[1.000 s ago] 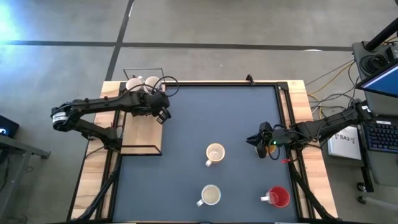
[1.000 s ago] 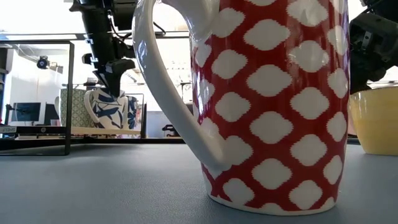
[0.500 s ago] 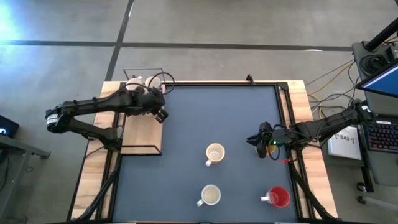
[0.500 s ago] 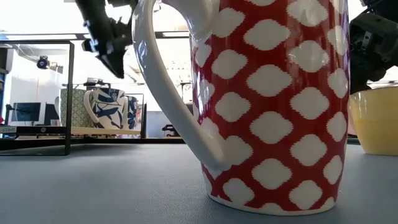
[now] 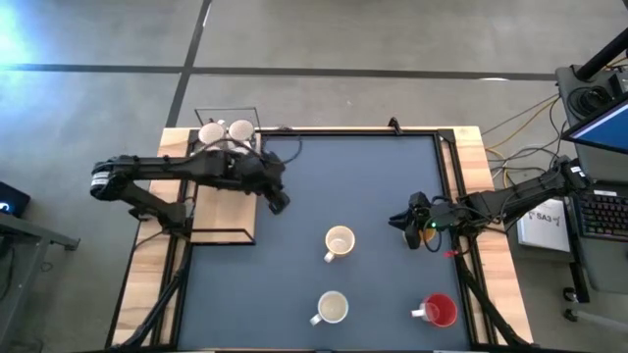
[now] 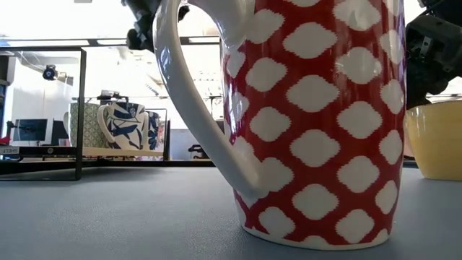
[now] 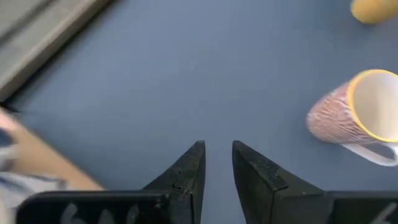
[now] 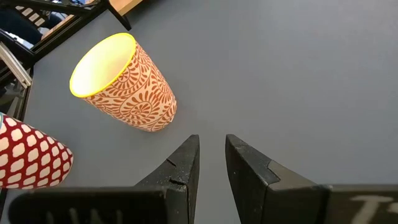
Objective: Place coffee mugs
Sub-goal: Put the red patterned mug on the shelf
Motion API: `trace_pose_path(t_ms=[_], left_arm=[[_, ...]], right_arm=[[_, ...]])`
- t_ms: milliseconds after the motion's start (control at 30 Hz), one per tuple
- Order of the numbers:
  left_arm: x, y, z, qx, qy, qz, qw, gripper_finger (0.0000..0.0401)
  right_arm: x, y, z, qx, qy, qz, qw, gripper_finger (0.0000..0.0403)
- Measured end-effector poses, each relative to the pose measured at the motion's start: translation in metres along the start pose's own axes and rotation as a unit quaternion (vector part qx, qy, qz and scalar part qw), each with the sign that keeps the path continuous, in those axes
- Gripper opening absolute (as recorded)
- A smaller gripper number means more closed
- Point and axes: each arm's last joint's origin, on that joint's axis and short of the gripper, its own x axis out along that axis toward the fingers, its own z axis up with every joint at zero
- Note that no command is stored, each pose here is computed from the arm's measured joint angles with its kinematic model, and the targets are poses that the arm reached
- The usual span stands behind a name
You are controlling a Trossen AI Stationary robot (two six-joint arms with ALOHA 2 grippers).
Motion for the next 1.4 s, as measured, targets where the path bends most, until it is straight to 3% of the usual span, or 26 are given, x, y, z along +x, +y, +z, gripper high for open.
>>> trace_pose_path(t_ms=[400,667,1033,1400], left_arm=[[0.048,-0.071,0.002,0.011,0.035,-0.049,0.998,0.0145],[0.080,-0.108,0.009,0.030,0.063,-0.058,0.996,0.0162],[0.109,-0.127,0.007,0.019,0.093,-0.091,0.991,0.0151],[0.137,-0.134,-0.002,0.020,0.108,-0.082,0.991,0.0143]], right_arm=[[0.000,0.000,0.000,0.000,0.000,0.000,1.000,0.0068],[0.000,0.000,0.000,0.000,0.000,0.000,1.000,0.0068],[0.000,0.000,0.000,0.000,0.000,0.000,1.000,0.0068],[0.000,0.000,0.000,0.000,0.000,0.000,1.000,0.0068]])
